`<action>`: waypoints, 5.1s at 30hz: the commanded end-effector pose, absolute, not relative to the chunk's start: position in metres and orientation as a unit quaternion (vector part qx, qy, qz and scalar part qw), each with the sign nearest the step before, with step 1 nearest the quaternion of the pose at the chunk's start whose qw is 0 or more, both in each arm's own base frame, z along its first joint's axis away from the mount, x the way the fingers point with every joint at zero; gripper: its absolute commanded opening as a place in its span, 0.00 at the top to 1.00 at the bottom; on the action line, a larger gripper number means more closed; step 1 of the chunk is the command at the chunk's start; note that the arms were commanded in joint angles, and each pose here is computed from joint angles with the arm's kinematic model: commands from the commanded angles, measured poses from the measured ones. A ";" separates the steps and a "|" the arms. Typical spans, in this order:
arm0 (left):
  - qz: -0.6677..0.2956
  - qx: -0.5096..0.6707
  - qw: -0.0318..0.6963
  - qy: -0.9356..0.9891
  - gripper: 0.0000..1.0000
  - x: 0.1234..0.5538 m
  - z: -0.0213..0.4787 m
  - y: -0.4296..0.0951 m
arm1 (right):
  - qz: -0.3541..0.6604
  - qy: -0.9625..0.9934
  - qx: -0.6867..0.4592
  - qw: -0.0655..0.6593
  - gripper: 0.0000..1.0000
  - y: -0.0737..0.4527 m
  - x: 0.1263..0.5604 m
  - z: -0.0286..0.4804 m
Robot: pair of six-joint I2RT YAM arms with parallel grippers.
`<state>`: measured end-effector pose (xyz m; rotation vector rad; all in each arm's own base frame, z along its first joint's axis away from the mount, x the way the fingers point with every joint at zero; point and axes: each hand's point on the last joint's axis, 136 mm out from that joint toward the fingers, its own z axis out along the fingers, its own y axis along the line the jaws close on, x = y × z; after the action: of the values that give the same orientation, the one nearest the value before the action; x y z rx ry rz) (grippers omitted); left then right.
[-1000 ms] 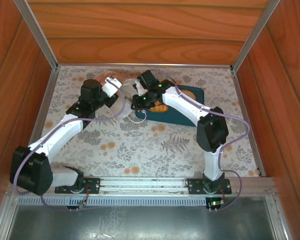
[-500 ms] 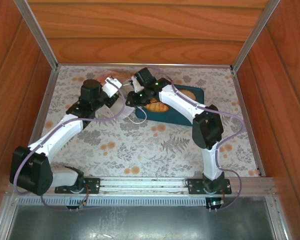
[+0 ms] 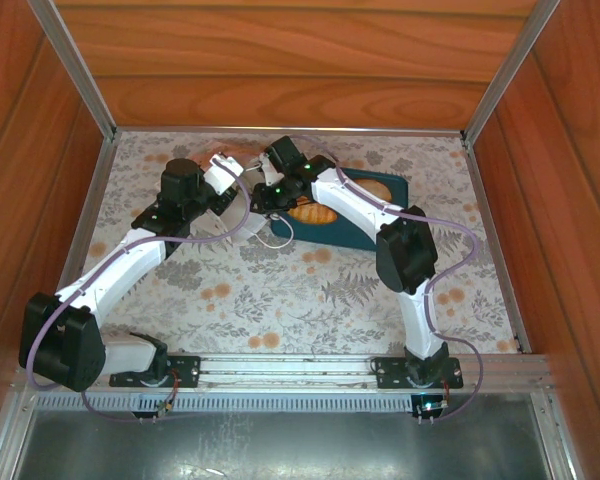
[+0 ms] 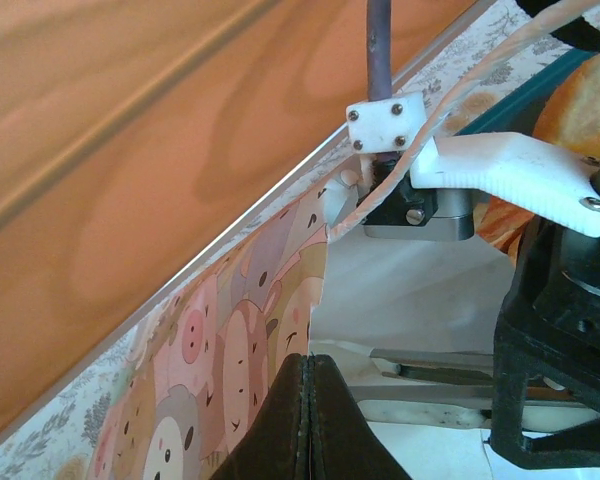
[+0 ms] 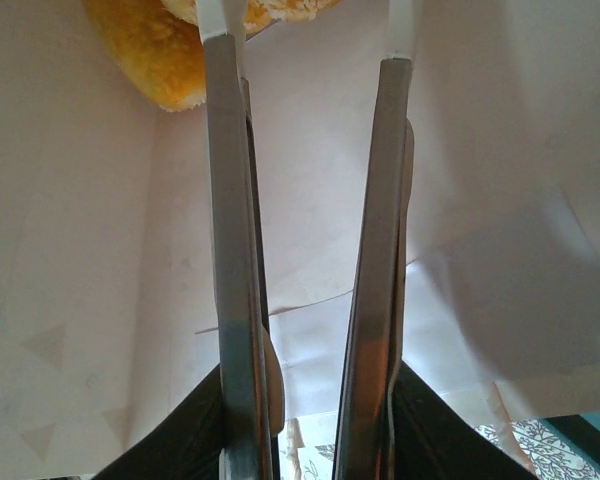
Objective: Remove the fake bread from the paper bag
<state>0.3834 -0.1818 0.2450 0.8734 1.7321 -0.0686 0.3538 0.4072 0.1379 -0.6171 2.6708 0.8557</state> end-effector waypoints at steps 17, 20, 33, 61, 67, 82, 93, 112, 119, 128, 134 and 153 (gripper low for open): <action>-0.031 0.360 0.599 0.715 1.00 0.381 0.276 -0.183 | 0.290 0.924 -0.213 0.128 0.61 0.401 0.341 0.145; -0.036 0.363 0.600 0.712 1.00 0.378 0.277 -0.184 | 0.295 0.923 -0.204 0.136 0.61 0.404 0.345 0.145; -0.053 0.378 0.598 0.705 1.00 0.371 0.274 -0.189 | 0.303 0.921 -0.195 0.147 0.61 0.417 0.364 0.150; -0.003 0.332 0.582 0.742 1.00 0.397 0.258 -0.173 | 0.328 0.906 -0.219 0.152 1.00 0.397 0.331 0.194; 0.023 0.306 0.582 0.753 1.00 0.405 0.259 -0.162 | 0.299 0.919 -0.216 0.138 1.00 0.374 0.315 0.200; 0.054 0.270 0.576 0.770 1.00 0.414 0.251 -0.148 | 0.263 0.930 -0.210 0.147 1.00 0.343 0.298 0.216; 0.053 0.261 0.578 0.771 1.00 0.418 0.250 -0.147 | 0.226 0.939 -0.191 0.177 1.00 0.304 0.281 0.248; 0.068 0.252 0.599 0.758 1.00 0.410 0.270 -0.133 | 0.096 0.972 -0.034 0.212 1.00 0.170 0.225 0.290; 0.054 0.264 0.605 0.749 1.00 0.404 0.275 -0.137 | 0.042 0.980 0.081 0.178 1.00 0.101 0.197 0.275; 0.043 0.272 0.612 0.741 1.00 0.397 0.280 -0.140 | 0.050 0.978 0.156 0.125 1.00 0.074 0.187 0.235; 0.039 0.274 0.613 0.740 1.00 0.396 0.281 -0.141 | 0.068 0.977 0.165 0.118 1.00 0.072 0.203 0.225; 0.056 0.269 0.613 0.741 1.00 0.397 0.281 -0.133 | 0.161 0.966 0.200 0.039 1.00 0.077 0.241 0.185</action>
<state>0.3968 -0.1379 0.2719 0.6317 1.7393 0.1079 0.2346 0.0674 0.1825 0.6429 2.9814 0.3667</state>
